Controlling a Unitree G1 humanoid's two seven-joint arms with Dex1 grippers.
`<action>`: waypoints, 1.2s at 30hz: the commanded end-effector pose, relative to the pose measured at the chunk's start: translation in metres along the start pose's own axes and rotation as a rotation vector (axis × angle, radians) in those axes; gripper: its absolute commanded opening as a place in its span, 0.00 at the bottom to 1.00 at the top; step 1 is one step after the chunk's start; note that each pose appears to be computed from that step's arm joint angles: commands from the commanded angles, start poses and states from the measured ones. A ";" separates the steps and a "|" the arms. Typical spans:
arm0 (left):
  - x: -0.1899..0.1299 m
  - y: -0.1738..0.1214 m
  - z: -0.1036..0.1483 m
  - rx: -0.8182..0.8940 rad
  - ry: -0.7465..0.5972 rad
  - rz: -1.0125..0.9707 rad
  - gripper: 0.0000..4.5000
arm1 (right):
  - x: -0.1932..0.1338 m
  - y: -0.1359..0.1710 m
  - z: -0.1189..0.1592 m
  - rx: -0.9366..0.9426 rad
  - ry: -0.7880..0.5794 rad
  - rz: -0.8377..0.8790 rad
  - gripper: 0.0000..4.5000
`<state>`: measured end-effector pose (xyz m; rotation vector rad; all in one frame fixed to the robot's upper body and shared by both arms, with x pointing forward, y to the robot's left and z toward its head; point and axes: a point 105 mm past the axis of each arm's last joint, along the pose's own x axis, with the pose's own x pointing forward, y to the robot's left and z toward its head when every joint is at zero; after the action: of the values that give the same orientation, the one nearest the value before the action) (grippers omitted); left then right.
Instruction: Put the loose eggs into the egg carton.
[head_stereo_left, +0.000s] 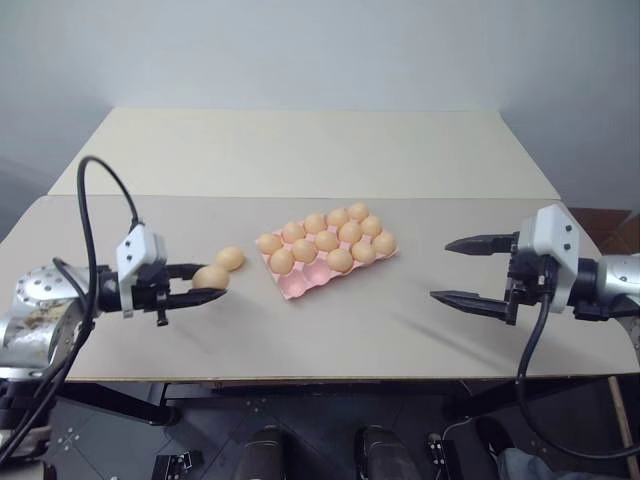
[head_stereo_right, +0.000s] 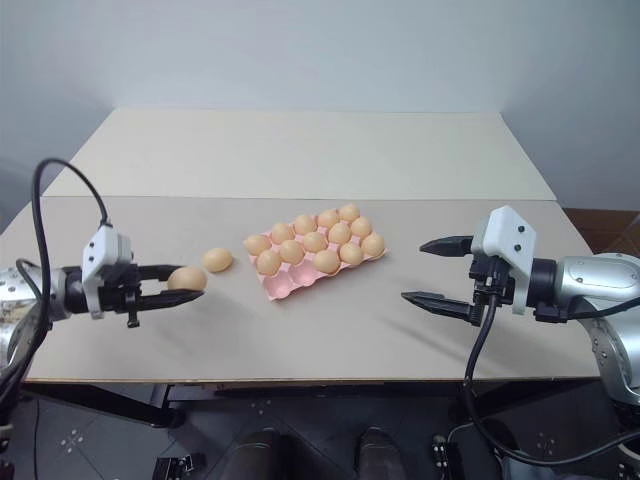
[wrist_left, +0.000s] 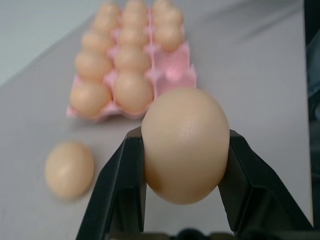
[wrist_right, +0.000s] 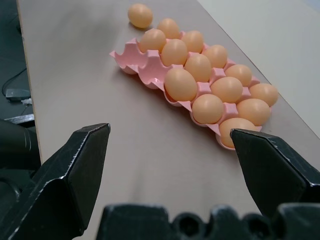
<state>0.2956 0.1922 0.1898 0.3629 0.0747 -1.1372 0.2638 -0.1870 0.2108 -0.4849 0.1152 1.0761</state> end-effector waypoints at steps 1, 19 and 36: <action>0.028 -0.006 0.018 0.016 -0.076 -0.052 0.37 | -0.008 -0.001 0.010 -0.053 -0.018 -0.034 1.00; 0.127 0.008 0.007 0.083 0.016 -0.055 0.52 | -0.007 0.005 0.014 -0.058 -0.037 -0.131 1.00; -0.015 0.027 0.030 0.124 -0.030 0.113 1.00 | 0.001 0.008 0.009 -0.027 -0.056 -0.085 1.00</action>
<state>0.3237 0.2003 0.2072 0.4197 0.0423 -1.0078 0.2570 -0.1827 0.2102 -0.4660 0.0686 0.9910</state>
